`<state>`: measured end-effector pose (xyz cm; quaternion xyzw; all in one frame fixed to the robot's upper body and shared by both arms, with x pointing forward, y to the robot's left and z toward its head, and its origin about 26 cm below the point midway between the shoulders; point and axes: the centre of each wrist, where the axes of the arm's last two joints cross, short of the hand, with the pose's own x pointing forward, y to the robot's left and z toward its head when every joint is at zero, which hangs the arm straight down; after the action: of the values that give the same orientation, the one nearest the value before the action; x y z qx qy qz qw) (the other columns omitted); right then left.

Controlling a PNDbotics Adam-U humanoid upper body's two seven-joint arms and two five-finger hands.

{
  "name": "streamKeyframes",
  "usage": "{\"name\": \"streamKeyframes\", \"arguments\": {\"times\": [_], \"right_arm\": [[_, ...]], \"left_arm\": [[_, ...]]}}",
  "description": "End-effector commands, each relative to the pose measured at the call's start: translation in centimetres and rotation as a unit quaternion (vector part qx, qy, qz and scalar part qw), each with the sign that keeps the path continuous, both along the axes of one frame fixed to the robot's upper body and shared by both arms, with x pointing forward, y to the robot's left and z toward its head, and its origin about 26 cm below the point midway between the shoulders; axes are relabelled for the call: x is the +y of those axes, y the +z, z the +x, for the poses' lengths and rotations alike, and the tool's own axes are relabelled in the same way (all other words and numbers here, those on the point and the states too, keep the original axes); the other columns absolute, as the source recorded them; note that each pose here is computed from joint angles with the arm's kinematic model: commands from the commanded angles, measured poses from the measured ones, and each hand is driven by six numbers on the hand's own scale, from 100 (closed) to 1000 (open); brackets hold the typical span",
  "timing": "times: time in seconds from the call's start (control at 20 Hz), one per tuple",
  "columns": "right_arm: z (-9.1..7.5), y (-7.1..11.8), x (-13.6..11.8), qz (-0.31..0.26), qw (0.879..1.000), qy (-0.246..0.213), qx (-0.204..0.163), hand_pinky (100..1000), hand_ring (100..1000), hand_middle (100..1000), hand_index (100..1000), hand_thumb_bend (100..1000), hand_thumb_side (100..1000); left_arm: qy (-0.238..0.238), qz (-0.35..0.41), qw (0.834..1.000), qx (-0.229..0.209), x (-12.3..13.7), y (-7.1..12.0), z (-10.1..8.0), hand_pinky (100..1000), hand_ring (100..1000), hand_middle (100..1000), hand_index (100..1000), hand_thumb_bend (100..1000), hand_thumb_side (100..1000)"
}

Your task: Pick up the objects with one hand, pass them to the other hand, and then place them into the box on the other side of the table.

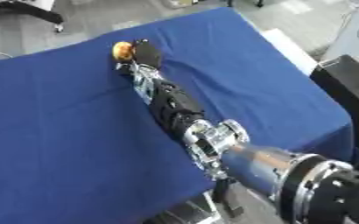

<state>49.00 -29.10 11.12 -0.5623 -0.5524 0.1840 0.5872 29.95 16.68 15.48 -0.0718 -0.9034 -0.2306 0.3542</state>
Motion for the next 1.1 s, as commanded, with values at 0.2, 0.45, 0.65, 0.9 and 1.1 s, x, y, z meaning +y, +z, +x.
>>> {"name": "streamKeyframes", "arguments": {"times": [0.2, 0.45, 0.65, 0.9, 1.1], "right_arm": [[0.3, 1.8, -0.2, 0.009, 0.998, -0.019, -0.06, 573, 111, 375, 388, 100, 100], [0.3, 2.4, -0.1, 0.014, 0.993, -0.034, -0.108, 556, 100, 302, 216, 100, 100], [0.3, 3.2, 0.3, 0.02, 0.989, -0.02, -0.144, 554, 101, 289, 192, 100, 100], [0.2, 6.0, 1.9, 0.021, 0.979, 0.048, -0.197, 555, 124, 287, 190, 100, 100], [-0.5, 7.7, 3.2, 0.021, 0.968, 0.105, -0.225, 558, 135, 291, 191, 100, 100]], "left_arm": [[-0.009, -0.003, 1.0, -0.016, -0.2, 0.9, -0.1, 594, 599, 694, 851, 255, 764], [-0.01, -0.003, 1.0, -0.014, -0.2, 0.8, -0.1, 594, 601, 695, 853, 253, 762], [-0.01, -0.002, 1.0, -0.01, -0.2, 0.6, 0.0, 593, 608, 696, 851, 253, 762], [0.001, 0.003, 1.0, 0.001, 0.0, -0.1, 0.2, 592, 610, 697, 851, 234, 764], [0.011, 0.008, 1.0, 0.005, 0.3, -0.6, 0.3, 592, 610, 697, 850, 230, 766]]}}
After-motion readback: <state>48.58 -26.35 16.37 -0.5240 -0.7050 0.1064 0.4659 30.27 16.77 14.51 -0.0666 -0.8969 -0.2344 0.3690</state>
